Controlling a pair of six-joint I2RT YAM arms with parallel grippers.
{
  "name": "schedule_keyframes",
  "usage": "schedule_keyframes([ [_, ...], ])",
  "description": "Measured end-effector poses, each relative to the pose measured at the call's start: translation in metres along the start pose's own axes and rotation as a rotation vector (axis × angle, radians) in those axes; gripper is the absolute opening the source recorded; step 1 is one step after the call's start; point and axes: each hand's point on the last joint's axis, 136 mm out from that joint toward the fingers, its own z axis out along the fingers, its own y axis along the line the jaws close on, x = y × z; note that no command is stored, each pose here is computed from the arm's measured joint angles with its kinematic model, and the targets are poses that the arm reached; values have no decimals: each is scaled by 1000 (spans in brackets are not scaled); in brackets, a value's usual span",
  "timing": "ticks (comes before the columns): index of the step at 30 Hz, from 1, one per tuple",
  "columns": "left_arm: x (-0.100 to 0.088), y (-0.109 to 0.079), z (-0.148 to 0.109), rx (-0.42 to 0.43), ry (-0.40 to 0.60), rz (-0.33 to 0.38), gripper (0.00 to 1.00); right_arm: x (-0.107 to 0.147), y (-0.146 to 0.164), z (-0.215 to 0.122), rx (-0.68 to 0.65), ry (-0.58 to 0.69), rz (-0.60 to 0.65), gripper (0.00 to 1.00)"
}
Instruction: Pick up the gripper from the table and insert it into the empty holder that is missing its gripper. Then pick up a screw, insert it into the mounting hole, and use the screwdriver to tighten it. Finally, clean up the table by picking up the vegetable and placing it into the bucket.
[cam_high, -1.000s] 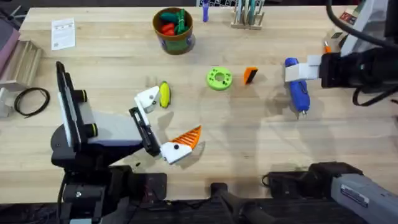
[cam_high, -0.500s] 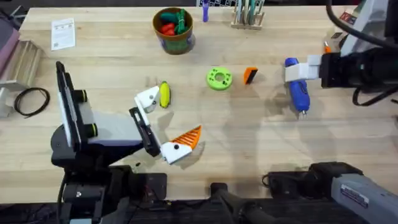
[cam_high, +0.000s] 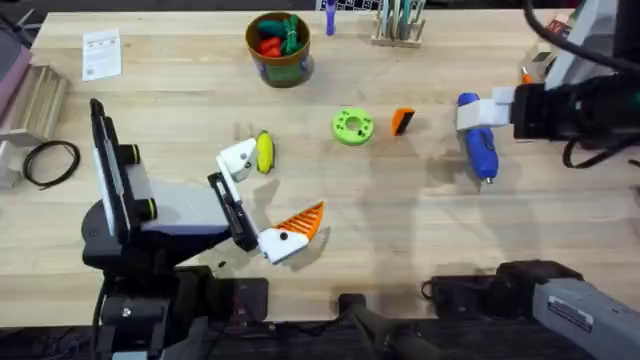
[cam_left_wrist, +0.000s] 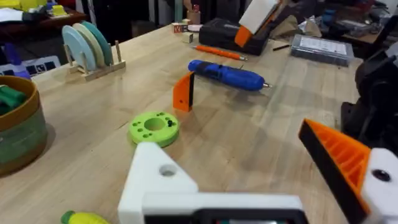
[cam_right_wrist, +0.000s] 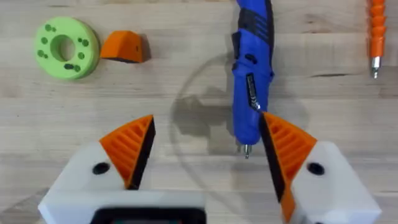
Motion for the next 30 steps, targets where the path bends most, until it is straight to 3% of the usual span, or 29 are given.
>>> schedule_keyframes([
  [7,0,0,0,0,0,0,985,0,21,3,-30,26,-39,993],
  [13,0,0,0,0,0,0,985,-21,55,-28,-40,-5,-114,993],
  [19,0,-1,0,3,0,0,986,-32,77,-42,-23,85,-155,994],
  [22,0,-1,0,4,0,0,985,-44,98,-24,-13,162,-161,994],
  [30,0,-1,0,5,0,-1,985,-36,104,11,17,276,-153,994],
])
